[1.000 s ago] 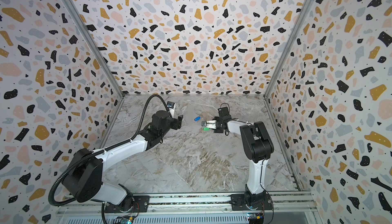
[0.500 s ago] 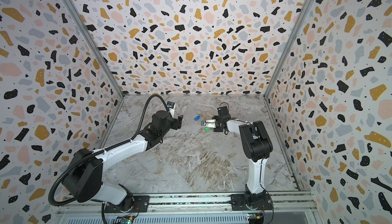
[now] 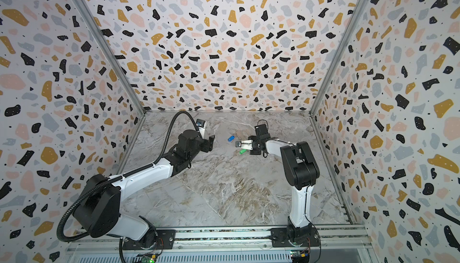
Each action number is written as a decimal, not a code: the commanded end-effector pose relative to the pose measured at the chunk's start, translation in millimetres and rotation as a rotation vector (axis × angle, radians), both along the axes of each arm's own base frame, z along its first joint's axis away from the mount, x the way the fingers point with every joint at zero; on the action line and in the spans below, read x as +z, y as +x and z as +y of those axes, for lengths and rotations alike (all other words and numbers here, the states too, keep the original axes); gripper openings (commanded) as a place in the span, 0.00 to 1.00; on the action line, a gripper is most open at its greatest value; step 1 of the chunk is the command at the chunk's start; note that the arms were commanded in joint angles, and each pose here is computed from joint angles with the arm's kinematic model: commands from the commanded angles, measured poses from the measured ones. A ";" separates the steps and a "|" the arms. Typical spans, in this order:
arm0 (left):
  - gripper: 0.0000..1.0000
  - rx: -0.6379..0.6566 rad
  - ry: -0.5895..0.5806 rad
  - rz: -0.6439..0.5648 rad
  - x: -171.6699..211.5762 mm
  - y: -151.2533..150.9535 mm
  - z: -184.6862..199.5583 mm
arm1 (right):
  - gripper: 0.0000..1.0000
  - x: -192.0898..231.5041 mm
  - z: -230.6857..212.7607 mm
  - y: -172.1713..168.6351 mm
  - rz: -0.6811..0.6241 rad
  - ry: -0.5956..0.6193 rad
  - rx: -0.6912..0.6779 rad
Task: Remove the keys from the keyring
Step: 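Lower the right gripper onto the plate edge near the green-tagged key and grasp it, then lift the plate with the right gripper while the left gripper approaches the green tag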
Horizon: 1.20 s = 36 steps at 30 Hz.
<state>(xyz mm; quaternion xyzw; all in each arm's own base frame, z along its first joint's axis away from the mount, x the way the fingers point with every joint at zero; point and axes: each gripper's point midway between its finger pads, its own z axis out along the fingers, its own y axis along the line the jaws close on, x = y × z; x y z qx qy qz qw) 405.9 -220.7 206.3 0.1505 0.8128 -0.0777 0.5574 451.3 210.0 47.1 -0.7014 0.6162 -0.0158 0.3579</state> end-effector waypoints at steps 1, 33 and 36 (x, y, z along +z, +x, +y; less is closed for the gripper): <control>0.78 -0.010 0.003 -0.085 29.3 3.1 1.4 | 0.02 77.1 17.7 -0.3 -0.009 0.154 0.003; 0.66 -0.414 -0.012 -0.407 82.6 -43.3 -89.0 | 0.00 220.9 46.1 -92.9 0.204 0.509 0.141; 0.65 -0.444 -0.034 -0.389 80.6 -43.0 -96.4 | 0.00 223.4 48.1 -98.5 0.189 0.507 0.160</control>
